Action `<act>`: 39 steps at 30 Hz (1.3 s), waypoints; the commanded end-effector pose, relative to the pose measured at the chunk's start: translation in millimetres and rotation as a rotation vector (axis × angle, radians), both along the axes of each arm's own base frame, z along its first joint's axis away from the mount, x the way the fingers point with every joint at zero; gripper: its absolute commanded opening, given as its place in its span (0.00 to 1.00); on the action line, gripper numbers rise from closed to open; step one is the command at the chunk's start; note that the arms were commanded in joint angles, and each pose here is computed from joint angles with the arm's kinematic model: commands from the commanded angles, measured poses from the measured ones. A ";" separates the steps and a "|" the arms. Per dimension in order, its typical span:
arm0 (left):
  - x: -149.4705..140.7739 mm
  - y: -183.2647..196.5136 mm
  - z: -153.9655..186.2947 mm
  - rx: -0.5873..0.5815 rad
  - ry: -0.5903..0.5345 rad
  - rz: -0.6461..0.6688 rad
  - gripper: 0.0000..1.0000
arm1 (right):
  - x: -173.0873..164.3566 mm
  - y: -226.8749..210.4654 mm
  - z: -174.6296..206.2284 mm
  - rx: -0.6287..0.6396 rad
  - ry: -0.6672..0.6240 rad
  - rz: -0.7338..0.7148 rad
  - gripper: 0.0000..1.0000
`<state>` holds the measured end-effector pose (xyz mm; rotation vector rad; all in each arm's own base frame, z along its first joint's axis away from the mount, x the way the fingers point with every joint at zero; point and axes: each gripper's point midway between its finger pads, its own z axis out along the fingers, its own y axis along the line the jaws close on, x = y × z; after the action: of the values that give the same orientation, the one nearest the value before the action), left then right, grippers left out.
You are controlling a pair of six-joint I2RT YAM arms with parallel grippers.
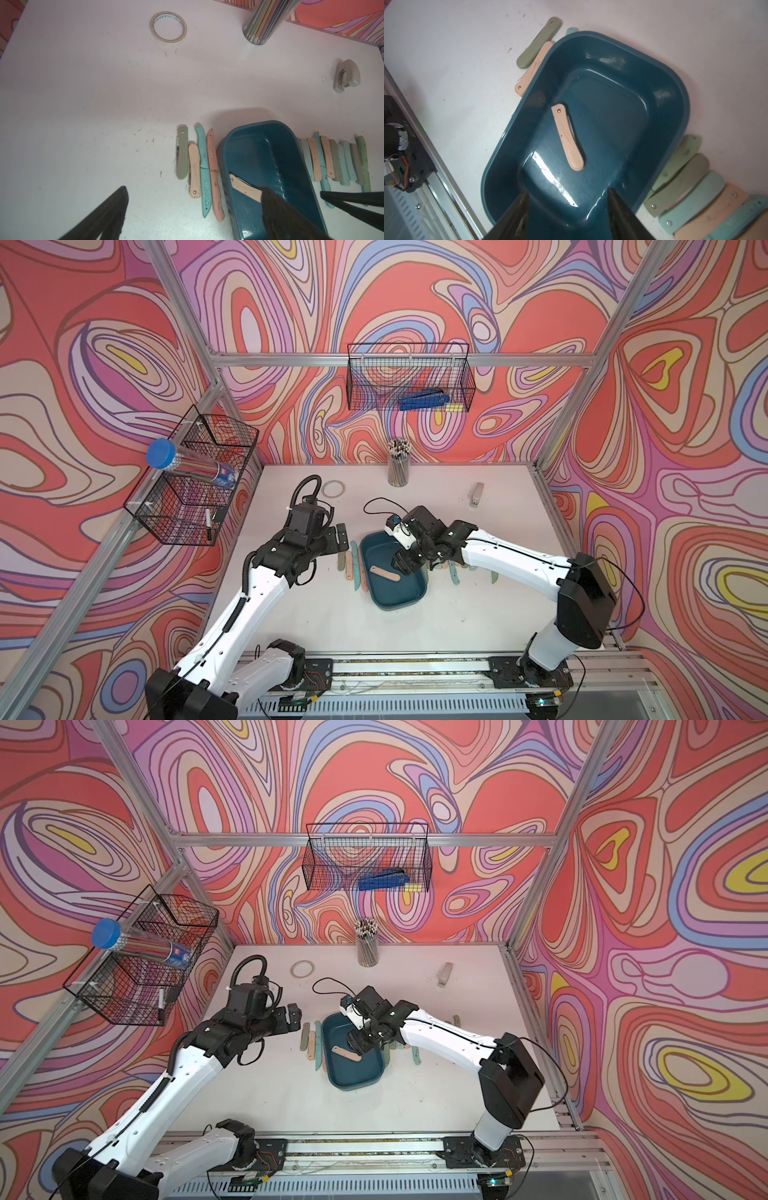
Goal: Take the fruit knife out of the storage box
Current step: Pick up the fruit knife from the storage box.
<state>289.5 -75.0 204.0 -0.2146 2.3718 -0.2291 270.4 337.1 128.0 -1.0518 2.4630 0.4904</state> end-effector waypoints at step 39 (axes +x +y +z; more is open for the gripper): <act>-25.5 26.5 5.8 0.016 -0.031 0.093 1.00 | 4.4 23.6 -103.1 -0.381 0.122 0.078 0.22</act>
<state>265.6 -49.7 217.7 -0.2904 2.3044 -0.1693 279.6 362.1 22.2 -1.3368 2.6690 0.0935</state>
